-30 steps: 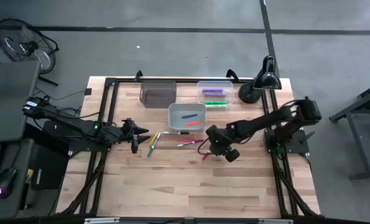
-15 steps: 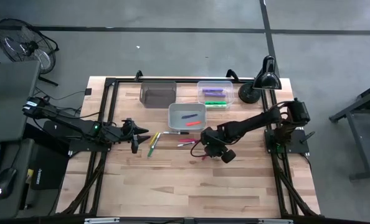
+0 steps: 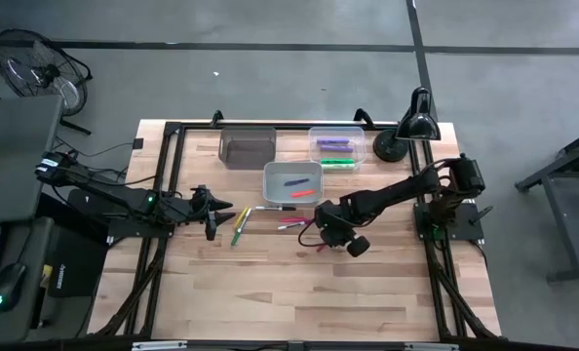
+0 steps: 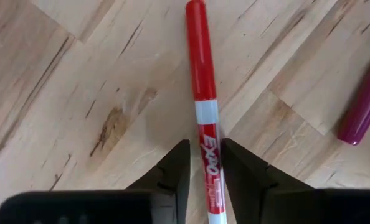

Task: Pick & Place Markers
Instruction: Put the red marker into the black bin

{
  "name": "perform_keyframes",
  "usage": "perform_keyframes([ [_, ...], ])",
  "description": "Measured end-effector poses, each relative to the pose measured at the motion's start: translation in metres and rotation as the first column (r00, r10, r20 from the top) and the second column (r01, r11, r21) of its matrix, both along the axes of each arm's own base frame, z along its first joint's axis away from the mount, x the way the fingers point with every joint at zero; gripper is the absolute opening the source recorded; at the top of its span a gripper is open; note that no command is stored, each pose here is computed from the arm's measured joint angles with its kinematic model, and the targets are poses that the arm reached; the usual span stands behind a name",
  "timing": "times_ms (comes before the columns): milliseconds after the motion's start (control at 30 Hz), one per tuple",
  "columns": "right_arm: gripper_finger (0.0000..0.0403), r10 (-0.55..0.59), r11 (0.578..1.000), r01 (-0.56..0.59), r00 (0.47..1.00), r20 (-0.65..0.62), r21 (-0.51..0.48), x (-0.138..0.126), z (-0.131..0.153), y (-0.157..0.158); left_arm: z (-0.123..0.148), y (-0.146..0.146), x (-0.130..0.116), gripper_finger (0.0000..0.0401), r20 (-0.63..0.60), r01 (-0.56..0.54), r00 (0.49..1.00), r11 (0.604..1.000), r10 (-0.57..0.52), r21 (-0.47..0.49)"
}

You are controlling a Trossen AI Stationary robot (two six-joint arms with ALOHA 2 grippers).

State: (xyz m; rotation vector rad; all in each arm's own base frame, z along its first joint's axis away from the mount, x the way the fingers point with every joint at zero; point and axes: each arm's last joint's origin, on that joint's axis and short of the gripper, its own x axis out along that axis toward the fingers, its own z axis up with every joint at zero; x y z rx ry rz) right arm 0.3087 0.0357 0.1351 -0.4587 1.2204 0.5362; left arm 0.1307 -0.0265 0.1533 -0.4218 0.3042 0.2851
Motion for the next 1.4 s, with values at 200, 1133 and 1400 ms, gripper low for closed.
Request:
perform_keyframes([
  [200,0.006,-0.064,0.998,0.065,0.998,-0.008,0.015,0.0,0.0,0.0,0.0,0.0,0.0,0.0175,0.0,0.0,1.0,1.0,0.0,0.0],
  [1133,0.0036,-0.326,0.933,0.283,0.927,0.185,0.222,0.025,0.011,0.004,0.0,0.0,0.0,0.0175,0.006,-0.005,1.0,1.0,0.006,-0.023],
  [1400,0.0029,-0.329,0.922,0.216,0.875,0.356,0.32,0.041,0.024,0.006,0.002,0.0,0.001,0.0175,0.022,-0.006,1.0,1.0,0.006,-0.028],
])
